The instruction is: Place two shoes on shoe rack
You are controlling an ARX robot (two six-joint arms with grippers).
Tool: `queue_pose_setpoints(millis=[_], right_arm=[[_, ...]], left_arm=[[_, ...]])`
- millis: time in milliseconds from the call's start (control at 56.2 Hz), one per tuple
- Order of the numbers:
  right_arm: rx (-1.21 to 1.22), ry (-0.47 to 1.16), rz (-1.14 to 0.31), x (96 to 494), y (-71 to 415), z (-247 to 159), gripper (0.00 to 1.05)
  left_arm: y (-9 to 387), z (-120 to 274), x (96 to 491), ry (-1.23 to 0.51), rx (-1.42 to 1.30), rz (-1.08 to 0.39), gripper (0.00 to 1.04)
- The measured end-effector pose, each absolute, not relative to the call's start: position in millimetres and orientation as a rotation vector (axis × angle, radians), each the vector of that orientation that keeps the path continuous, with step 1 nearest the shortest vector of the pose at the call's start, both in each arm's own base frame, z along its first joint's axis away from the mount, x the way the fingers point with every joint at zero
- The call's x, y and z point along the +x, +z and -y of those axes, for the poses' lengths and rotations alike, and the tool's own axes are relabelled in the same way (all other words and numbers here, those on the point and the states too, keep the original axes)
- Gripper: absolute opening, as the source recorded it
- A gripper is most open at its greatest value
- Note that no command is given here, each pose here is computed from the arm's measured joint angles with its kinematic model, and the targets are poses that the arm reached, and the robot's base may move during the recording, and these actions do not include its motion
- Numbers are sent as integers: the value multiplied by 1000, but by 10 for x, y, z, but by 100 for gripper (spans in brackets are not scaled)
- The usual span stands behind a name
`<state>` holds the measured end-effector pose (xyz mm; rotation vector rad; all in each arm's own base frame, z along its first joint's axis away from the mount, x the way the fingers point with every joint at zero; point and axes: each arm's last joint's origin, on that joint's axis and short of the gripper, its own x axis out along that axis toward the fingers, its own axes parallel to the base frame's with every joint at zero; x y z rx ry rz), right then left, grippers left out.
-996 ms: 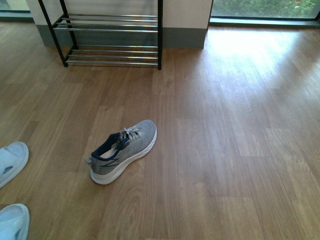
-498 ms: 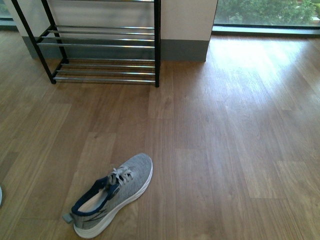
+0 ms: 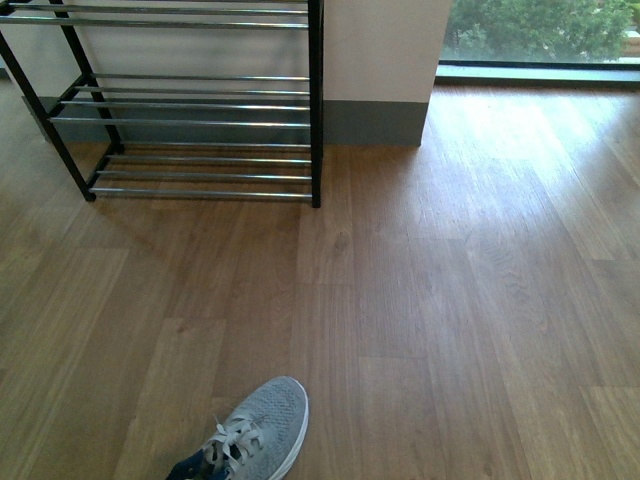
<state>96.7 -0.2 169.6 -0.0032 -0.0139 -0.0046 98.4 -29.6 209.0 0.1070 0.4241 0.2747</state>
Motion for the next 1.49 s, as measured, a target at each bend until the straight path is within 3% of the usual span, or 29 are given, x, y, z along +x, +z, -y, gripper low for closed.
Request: queue_pose_setpoints(millis=[943,996,1121,1281,1495], right_arm=[[-3,5,14,967,1697,-1,95],[37,102,8,972,1695,-1,95],[105,314,-66,982,1645,-61,95],[71,329,-204,1267,1561,-254,95],[9,230,-479,2119,1170,-287,95]], left_arm=[[2091,288,981,293,111,-419,2],[2091,288,981,292,110,-419,2],[2089,293,982,279,107,-422,2],[2090,292,982,280,108,-422,2],[2090,292,982,280,107,-422,2]])
